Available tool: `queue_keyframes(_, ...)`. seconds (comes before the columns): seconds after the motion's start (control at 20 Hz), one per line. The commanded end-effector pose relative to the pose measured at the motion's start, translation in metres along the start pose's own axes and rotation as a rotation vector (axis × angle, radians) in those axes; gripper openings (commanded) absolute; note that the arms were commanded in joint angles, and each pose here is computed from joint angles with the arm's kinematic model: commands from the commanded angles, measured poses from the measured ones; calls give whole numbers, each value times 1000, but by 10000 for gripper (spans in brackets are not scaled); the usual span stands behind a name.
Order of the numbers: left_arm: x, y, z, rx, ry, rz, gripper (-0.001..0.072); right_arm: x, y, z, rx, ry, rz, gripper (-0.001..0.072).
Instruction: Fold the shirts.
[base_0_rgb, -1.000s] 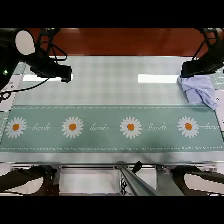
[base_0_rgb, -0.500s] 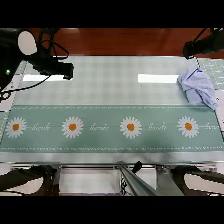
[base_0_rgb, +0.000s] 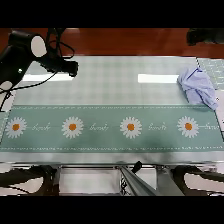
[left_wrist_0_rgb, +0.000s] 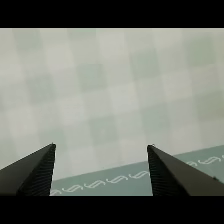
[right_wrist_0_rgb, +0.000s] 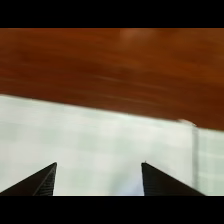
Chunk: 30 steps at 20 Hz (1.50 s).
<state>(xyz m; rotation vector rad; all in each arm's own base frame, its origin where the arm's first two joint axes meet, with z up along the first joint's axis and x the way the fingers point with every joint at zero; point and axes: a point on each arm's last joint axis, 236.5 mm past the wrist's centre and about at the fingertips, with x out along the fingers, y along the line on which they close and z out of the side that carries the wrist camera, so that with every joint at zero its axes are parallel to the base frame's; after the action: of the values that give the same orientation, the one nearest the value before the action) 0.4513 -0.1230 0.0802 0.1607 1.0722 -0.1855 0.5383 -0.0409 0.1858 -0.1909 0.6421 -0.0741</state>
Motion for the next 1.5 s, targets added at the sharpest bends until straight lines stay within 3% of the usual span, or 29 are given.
queue_keyframes(0.0,5,10,19,4,-74,13,705,7,-78,-56,35,206,-264,602)
queue_keyframes(0.15,5,18,20,-12,-79,21,705,13,-117,-117,173,398,-346,599)
queue_keyframes(0.2,6,19,20,-13,-78,21,705,15,-126,-135,192,453,-361,571)
queue_keyframes(0.4,9,19,19,-13,-72,22,706,29,-144,-176,235,569,-381,572)
queue_keyframes(0.7,21,15,14,-15,-42,11,705,70,-96,-230,315,728,-188,601)
queue_keyframes(1.0,22,15,10,-14,-26,12,705,99,-74,-282,317,867,-140,592)
queue_keyframes(1.05,22,16,9,-14,-20,12,705,100,-72,-288,315,885,-138,497)
queue_keyframes(1.1,22,16,8,-14,-19,12,705,99,-73,-291,311,899,-140,208)
queue_keyframes(1.15,22,16,9,-14,-20,12,705,96,-75,-291,304,904,-147,24)
queue_keyframes(1.3,8,15,17,-19,-47,7,705,73,-81,-258,200,845,-101,19)
queue_keyframes(1.45,-48,-1,57,-16,-174,-36,704,32,-68,-165,236,566,5,19)
